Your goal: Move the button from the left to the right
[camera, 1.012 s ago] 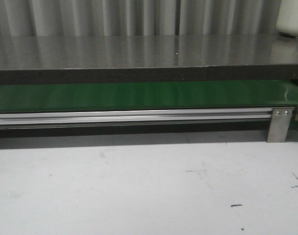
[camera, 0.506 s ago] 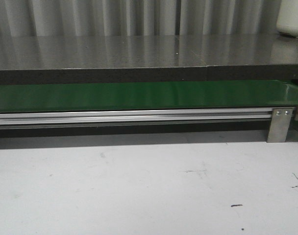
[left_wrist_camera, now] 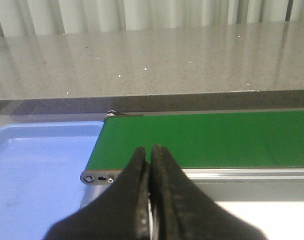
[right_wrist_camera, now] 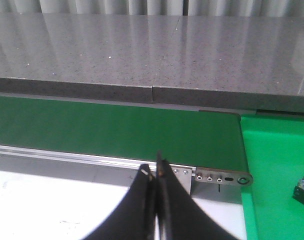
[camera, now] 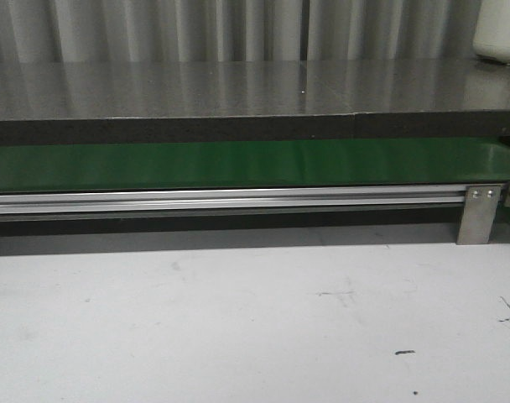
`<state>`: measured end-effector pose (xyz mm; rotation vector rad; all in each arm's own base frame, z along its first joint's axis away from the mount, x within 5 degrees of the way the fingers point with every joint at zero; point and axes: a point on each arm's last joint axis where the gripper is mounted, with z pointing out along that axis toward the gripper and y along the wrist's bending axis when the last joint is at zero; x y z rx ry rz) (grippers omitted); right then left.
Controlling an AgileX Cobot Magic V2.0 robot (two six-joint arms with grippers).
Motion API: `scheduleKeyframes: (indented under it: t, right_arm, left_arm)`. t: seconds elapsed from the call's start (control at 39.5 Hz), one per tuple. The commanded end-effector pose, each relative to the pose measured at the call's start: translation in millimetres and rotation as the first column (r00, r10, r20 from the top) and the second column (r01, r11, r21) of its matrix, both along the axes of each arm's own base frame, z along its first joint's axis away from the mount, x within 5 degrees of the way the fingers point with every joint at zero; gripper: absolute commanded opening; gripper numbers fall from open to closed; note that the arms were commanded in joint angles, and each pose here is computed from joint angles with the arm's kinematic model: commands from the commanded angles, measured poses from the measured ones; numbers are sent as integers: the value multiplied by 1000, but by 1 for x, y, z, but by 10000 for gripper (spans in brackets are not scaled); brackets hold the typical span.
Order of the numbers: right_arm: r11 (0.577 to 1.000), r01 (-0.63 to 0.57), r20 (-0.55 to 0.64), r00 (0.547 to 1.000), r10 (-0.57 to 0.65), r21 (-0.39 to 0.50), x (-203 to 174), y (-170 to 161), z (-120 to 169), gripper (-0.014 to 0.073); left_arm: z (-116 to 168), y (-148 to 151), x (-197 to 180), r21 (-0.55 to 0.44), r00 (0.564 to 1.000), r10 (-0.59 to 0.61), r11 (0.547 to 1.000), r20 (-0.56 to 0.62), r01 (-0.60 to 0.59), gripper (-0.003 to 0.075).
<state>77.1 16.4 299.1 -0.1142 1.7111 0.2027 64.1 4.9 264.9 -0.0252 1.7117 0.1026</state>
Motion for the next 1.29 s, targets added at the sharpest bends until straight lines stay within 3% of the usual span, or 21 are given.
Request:
scheduleKeyframes:
  t: [0.0, 0.23, 0.46, 1.27]
  right_arm:
    - [1000, 9, 101, 995, -9, 5, 0, -1, 15, -69]
    - [1000, 9, 101, 995, -9, 5, 0, -1, 15, -69]
    - [1000, 8, 100, 995, -9, 5, 0, -1, 15, -69]
    - [1000, 8, 100, 995, -9, 5, 0, -1, 15, -69]
  left_arm:
    - [-1, -1, -2, -60, 996, -15, 998, 82, 20, -21]
    - [-45, -4, -14, -96, 990, -41, 994, 136, 54, -21]
    - [-72, -3, -8, -132, 993, -34, 990, 115, 49, -21]
    - [-71, -3, -8, -131, 991, -34, 990, 132, 51, -21]
